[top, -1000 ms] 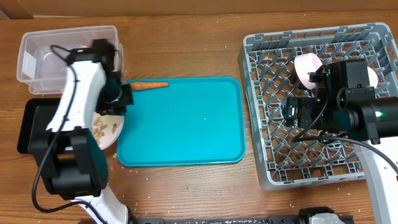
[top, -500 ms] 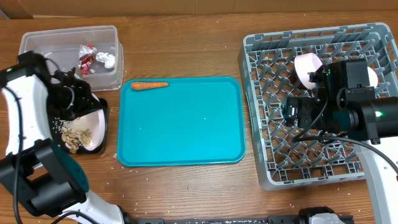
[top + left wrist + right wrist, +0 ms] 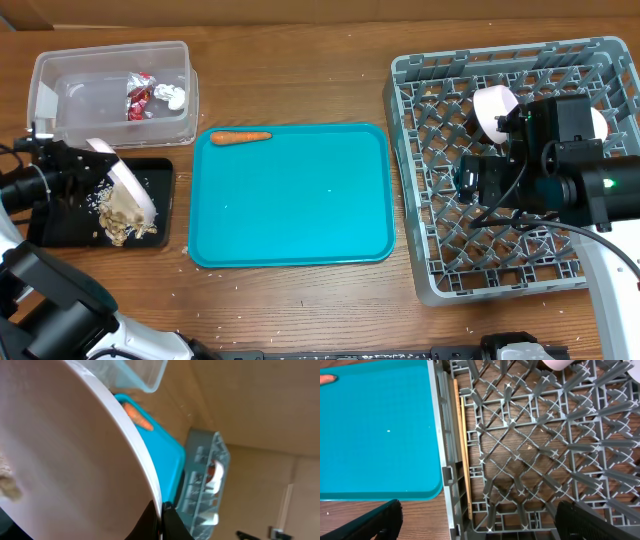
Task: Sort waste into correct bins and load items into the dishwasher
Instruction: 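Carry the plate left and tip the peanuts and rice onto the black tray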
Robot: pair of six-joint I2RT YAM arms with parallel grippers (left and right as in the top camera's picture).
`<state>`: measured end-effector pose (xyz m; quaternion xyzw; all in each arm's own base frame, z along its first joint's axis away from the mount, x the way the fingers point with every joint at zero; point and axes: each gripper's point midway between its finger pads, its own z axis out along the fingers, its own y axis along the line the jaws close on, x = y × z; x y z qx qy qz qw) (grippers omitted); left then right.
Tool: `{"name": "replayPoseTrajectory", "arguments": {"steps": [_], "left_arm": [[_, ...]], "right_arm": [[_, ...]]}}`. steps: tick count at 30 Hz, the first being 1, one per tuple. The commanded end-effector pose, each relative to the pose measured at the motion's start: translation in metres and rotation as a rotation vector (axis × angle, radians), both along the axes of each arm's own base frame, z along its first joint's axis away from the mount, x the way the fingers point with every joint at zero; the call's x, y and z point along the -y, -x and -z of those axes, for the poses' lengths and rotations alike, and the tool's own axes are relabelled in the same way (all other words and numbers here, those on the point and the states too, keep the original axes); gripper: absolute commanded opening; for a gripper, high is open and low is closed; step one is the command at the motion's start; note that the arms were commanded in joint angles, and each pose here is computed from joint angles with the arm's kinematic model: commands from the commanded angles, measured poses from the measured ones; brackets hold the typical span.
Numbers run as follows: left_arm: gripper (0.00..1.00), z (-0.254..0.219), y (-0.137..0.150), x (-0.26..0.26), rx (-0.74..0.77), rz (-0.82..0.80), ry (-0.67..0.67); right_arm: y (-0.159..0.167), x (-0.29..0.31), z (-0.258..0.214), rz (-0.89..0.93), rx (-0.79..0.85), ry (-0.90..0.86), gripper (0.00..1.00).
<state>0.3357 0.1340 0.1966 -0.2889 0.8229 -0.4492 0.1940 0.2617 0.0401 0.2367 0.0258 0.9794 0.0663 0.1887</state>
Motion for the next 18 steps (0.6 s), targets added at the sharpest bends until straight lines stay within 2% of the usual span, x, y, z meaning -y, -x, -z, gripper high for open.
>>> {"name": "replayPoseTrajectory", "arguments": {"steps": [1, 18], "left_arm": [[0.04, -0.0331, -0.0006, -0.0057, 0.131, -0.028, 0.020], [0.04, -0.0370, 0.0011, -0.0109, 0.150, -0.048, 0.035]], "right_arm": [[-0.0003, 0.0011, 0.0006, 0.008, 0.000, 0.000, 1.00], [-0.0004, 0.0011, 0.0005, 0.008, 0.000, 0.000, 1.00]]}}
